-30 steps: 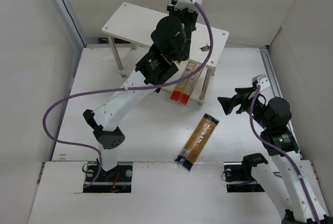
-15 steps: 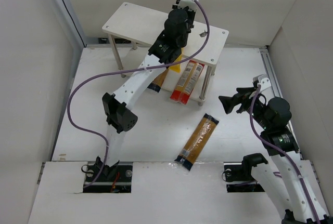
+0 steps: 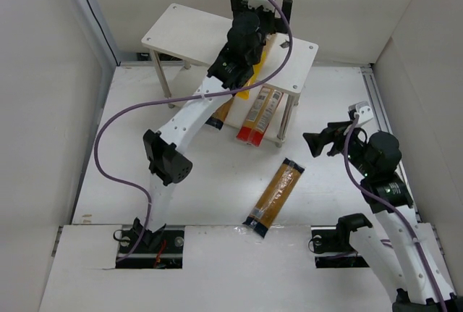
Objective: Place and organize the pasta boxes and bags onto the shelf
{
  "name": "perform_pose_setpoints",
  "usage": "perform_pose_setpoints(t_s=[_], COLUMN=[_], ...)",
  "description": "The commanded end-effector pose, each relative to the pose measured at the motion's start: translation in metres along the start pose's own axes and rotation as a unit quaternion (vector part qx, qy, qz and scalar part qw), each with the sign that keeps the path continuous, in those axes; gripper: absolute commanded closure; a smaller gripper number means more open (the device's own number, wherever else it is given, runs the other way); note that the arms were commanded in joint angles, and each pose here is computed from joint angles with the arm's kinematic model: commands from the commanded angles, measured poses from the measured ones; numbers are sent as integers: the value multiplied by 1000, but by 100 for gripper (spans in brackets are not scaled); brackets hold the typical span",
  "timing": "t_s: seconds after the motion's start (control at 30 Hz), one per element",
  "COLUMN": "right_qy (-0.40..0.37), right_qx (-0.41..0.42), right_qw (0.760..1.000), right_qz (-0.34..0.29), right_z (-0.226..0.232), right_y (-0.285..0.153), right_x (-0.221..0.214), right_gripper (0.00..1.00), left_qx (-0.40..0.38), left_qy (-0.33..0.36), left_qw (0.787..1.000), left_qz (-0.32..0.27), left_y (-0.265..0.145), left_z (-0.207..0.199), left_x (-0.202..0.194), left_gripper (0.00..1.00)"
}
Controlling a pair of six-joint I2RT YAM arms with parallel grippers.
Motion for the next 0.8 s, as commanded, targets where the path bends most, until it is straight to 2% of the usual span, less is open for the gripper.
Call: perform_pose_setpoints(t_s=[0.0, 0.07, 0.13, 0.17, 0.2, 0.23, 0.3, 0.33, 0.43, 0.47, 0.53, 0.57, 0.63, 0.7, 0.77], right_qy=[-5, -2, 3, 7, 18, 26, 38, 56, 98, 105, 114, 122, 125, 126, 127], right_qx=[12, -2, -27, -39, -56, -76, -131, -158, -271, -294, -329, -340, -344, -339, -337], right_qw=[1000, 1000, 999, 998, 997, 996, 989, 985, 956, 949, 935, 930, 928, 928, 929], right_qz=[-18, -27, -36, -46, -47, -45, -51, -42, -51, -53, -66, -68, -72, -84, -91], right_z=[5, 4, 0, -1, -2, -6, -16, -21, -41, -45, -49, -51, -51, -49, -48], right_y=[-2, -5, -8, -11, -15, -16, -19, -21, -30, -32, -37, -39, -42, -45, -47], right_x=[7, 12, 13, 16, 17, 15, 16, 10, 9, 7, 12, 12, 11, 13, 15], right_gripper=[0, 0, 0, 0, 0, 0, 0, 0, 0, 0, 0, 0, 0, 0, 0], left_qx=[22, -6, -42, -54, -74, -89, -110, -127, -133, -173, -226, -283, -303, -351, -371], left_qy=[-78, -85, -80, -75, -61, -21, -3, 12, -44, -39, -75, -66, -78, -63, -42], left_qw=[994, 995, 996, 996, 995, 995, 992, 987, 979, 967, 948, 924, 911, 884, 868], left_qz=[-76, -58, -18, -19, -10, 34, 62, 95, 149, 185, 213, 247, 269, 303, 328], left_y=[-41, -68, -90, -115, -129, -150, -187, -211, -244, -259, -277, -299, -319, -353, -376], left_z=[42, 53, 40, 46, 37, 5, -13, -37, -51, -66, -76, -91, -98, -108, -113], left_x=[103, 123, 114, 130, 127, 101, 94, 75, 52, 21, 0, -30, -48, -73, -93], left_gripper=[1, 1, 1, 1, 1, 1, 1, 1, 1, 1, 1, 1, 1, 1, 1])
Point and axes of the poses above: each gripper's point midway between its finger pads, its own y axis out along the fingers, its own z axis along the line the jaws close on, x = y × z, the point moved 7 cm from there along -y, back along the fingers, and after that the axes turned 7 degrees about y, right-handed, at the moved point
